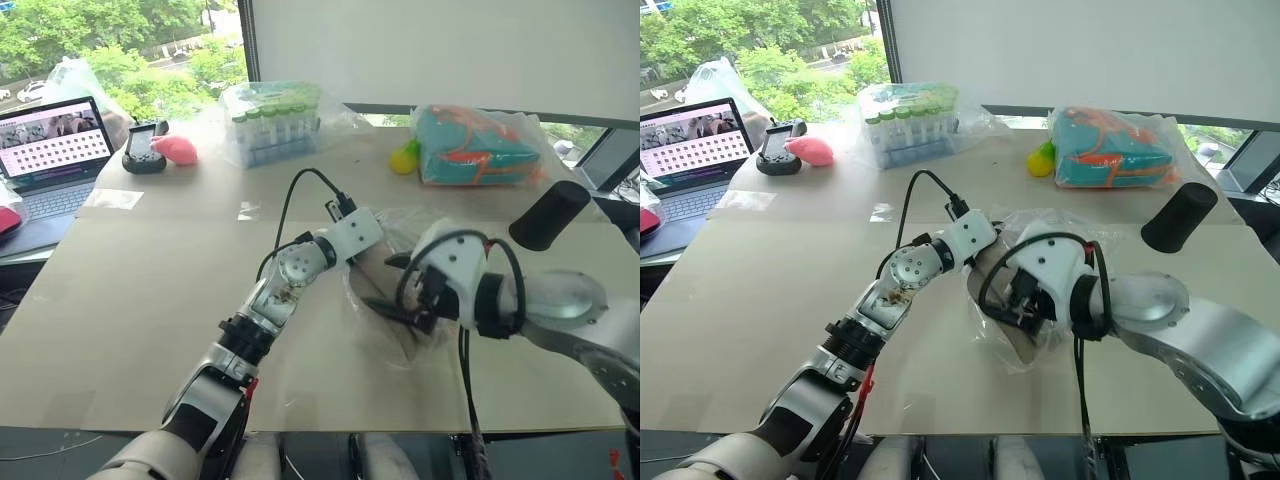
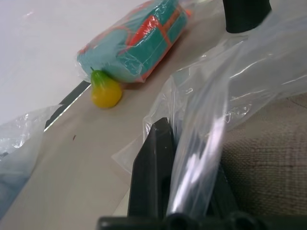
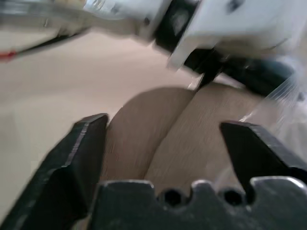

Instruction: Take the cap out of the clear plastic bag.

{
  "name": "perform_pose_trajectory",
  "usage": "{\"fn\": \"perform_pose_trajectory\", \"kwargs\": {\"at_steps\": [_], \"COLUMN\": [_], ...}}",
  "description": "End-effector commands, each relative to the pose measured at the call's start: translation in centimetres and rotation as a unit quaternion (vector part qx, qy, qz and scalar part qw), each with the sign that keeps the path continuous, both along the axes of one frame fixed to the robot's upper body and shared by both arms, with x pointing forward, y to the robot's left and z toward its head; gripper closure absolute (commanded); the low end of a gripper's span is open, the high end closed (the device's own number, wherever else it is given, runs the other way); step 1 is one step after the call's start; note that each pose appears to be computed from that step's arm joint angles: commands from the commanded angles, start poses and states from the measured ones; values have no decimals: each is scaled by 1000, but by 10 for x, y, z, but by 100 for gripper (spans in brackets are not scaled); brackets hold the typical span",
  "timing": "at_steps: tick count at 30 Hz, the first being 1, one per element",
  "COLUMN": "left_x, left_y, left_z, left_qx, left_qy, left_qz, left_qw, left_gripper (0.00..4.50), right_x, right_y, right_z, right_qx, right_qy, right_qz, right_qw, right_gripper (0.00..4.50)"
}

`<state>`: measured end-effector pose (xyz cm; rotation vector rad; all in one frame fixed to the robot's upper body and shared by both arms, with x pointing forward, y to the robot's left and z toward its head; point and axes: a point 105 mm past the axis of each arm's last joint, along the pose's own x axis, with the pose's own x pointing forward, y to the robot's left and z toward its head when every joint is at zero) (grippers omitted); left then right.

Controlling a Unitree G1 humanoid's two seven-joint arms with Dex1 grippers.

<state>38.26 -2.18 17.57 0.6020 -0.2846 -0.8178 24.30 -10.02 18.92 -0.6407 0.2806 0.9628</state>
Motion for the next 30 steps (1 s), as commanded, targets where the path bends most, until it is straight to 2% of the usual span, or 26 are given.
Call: {"fn": "perform_pose_trajectory", "kwargs": {"at_steps": [1, 3, 8, 15, 21, 24, 27, 29, 30], "left_x": [-2, -2, -2, -6, -6, -6, -6, -6, -6], "left_y": [-7, -8, -13, -18, -18, -19, -19, -19, -19], "left_z": [22, 23, 30, 27, 26, 25, 25, 24, 24], "left_qx": [-20, -23, -38, -41, -40, -41, -42, -45, -45], "left_qy": [-30, -29, -28, -21, -18, -17, -16, -13, -13], "left_qz": [-7, -7, -7, -17, -19, -19, -18, -17, -17], "left_qw": [999, 999, 999, 999, 999, 999, 999, 999, 999], "left_gripper": [450, 450, 450, 450, 450, 450, 450, 450, 450], "right_x": [-4, -1, 23, 47, 56, 59, 61, 65, 67], "right_y": [2, 1, -20, -75, -83, -78, -74, -72, -71], "right_z": [-3, -7, -17, -17, -13, -9, -7, -4, -2], "right_qx": [-25, -39, -114, -225, -217, -198, -183, -171, -168], "right_qy": [-10, -16, -61, -112, -127, -139, -146, -154, -160], "right_qz": [9, 1, -80, -193, -227, -229, -230, -236, -239], "right_qw": [1000, 999, 988, 948, 941, 943, 945, 944, 943], "right_gripper": [8, 8, 8, 8, 8, 84, 192, 247, 247]}}
